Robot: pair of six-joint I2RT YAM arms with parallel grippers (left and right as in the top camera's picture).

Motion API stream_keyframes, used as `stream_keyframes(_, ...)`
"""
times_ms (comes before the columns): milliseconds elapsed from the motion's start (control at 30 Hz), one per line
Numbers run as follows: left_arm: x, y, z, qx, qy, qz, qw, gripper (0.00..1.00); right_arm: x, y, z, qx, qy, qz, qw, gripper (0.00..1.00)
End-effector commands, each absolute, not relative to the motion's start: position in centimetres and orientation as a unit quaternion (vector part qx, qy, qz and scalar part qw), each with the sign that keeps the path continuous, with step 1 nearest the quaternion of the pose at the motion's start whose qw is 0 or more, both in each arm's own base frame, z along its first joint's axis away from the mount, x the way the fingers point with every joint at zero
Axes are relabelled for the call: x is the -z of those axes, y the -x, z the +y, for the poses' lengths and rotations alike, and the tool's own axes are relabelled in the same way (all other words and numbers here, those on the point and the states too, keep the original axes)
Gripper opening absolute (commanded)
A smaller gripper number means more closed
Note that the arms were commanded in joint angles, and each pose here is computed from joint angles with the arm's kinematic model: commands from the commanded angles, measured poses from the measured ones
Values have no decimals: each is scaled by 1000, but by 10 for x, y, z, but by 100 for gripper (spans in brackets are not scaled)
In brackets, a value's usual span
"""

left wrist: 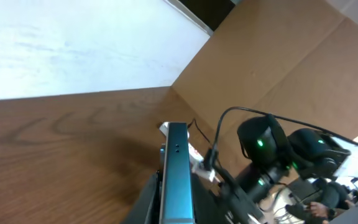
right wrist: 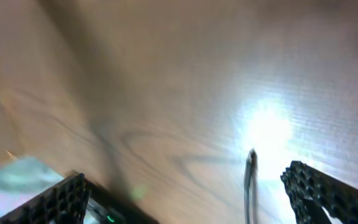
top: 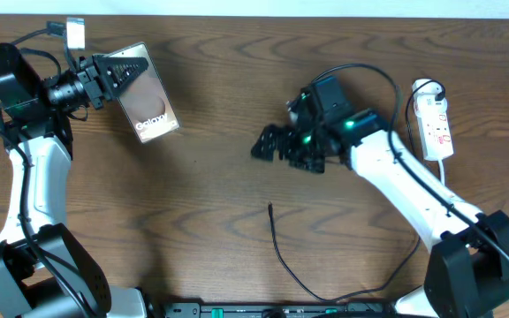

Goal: Plug charger to phone and switch on socket
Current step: 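Move the right gripper down over the black USB cable's plug end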

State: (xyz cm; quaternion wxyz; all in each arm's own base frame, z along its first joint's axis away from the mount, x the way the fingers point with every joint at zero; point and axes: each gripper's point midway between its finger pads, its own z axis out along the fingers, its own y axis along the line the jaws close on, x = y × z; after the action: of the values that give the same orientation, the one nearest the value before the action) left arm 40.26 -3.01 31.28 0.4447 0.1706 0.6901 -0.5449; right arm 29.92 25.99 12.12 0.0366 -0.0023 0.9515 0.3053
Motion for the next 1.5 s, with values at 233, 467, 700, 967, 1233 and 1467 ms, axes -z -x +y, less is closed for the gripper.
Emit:
stream_keyframes(233, -318, -395, -33, 538, -200, 681, 455, 7, -106, -261, 281, -208, 83, 973, 59, 99)
stream_keyframes(467, -318, -395, -33, 539, -198, 681, 454, 8, -79, -239, 272, -152, 31, 987, 44, 99)
stream_keyframes(700, -318, -395, -33, 539, -198, 681, 454, 8, -49, -226, 257, -132, -8, 991, 26, 99)
stream_keyframes(967, -317, -395, -33, 540, -198, 681, 453, 7, -34, -215, 248, -121, -29, 992, 7, 88)
stream_keyframes(1233, -313, -395, -33, 541, -193, 683, 451, 8, -30, -212, 253, -124, -28, 992, 14, 84)
stream_keyframes(1467, -312, -395, -33, 542, -192, 683, 449, 7, -2, -205, 255, -102, -40, 994, -13, 77)
